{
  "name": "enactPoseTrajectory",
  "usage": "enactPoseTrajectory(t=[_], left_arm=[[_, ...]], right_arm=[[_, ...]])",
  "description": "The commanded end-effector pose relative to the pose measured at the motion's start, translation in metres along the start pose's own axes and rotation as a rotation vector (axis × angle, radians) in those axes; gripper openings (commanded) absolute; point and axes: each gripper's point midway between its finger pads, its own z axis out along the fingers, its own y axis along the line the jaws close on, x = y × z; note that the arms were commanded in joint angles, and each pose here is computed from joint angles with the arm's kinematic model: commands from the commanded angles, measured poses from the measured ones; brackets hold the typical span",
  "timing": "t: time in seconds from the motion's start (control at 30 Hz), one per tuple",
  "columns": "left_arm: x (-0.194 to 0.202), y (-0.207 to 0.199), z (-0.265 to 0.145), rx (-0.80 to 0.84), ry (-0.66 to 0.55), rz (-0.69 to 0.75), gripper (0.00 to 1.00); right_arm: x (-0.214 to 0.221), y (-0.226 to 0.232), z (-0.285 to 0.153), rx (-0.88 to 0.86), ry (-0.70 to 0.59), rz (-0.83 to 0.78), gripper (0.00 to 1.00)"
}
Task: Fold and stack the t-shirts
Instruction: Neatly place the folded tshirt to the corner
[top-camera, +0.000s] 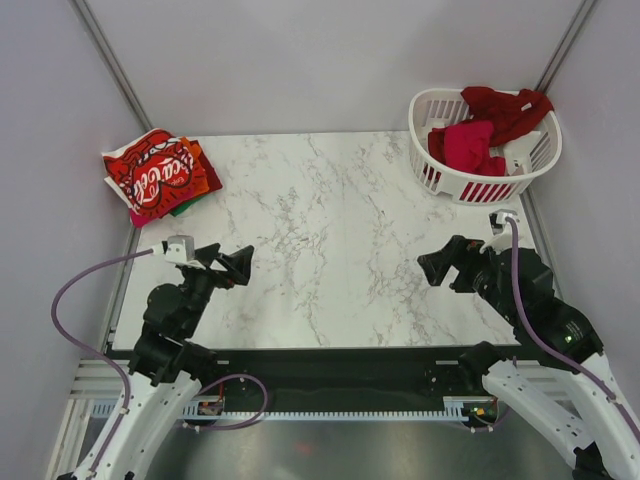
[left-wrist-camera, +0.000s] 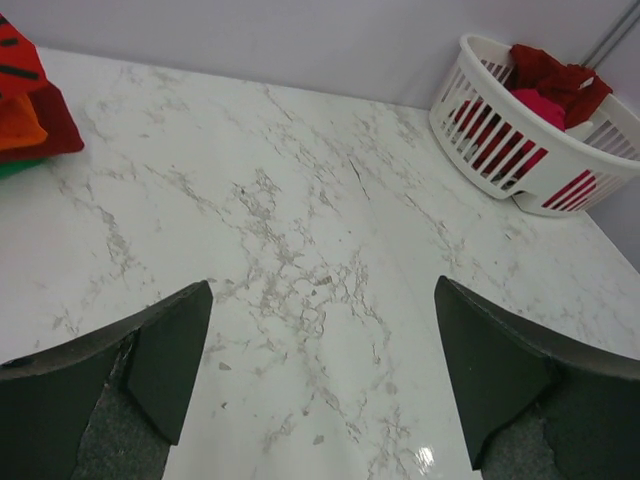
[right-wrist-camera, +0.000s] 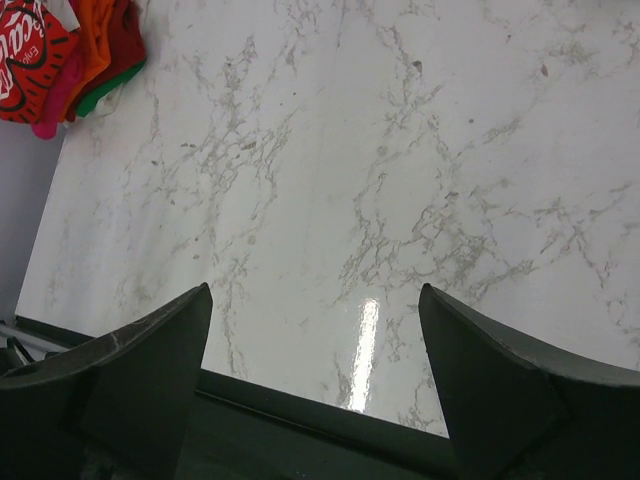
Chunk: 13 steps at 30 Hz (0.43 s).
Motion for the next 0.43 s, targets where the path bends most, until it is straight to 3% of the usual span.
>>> enactPoseTrajectory(t=[0.0,0.4], left_arm=[[0.023,-0.009,-0.006,0.037,0.079,-0.129,1.00],[0.031,-0.007,0.001,-0.004,0.163,-0.132,1.00]], right_arm=[[-0.018,-0.011,-0.005,0.064,-0.097,0.025,0.93],[-0.053,-0.006,0.017,0.082,-0.223,-0.071,0.96]])
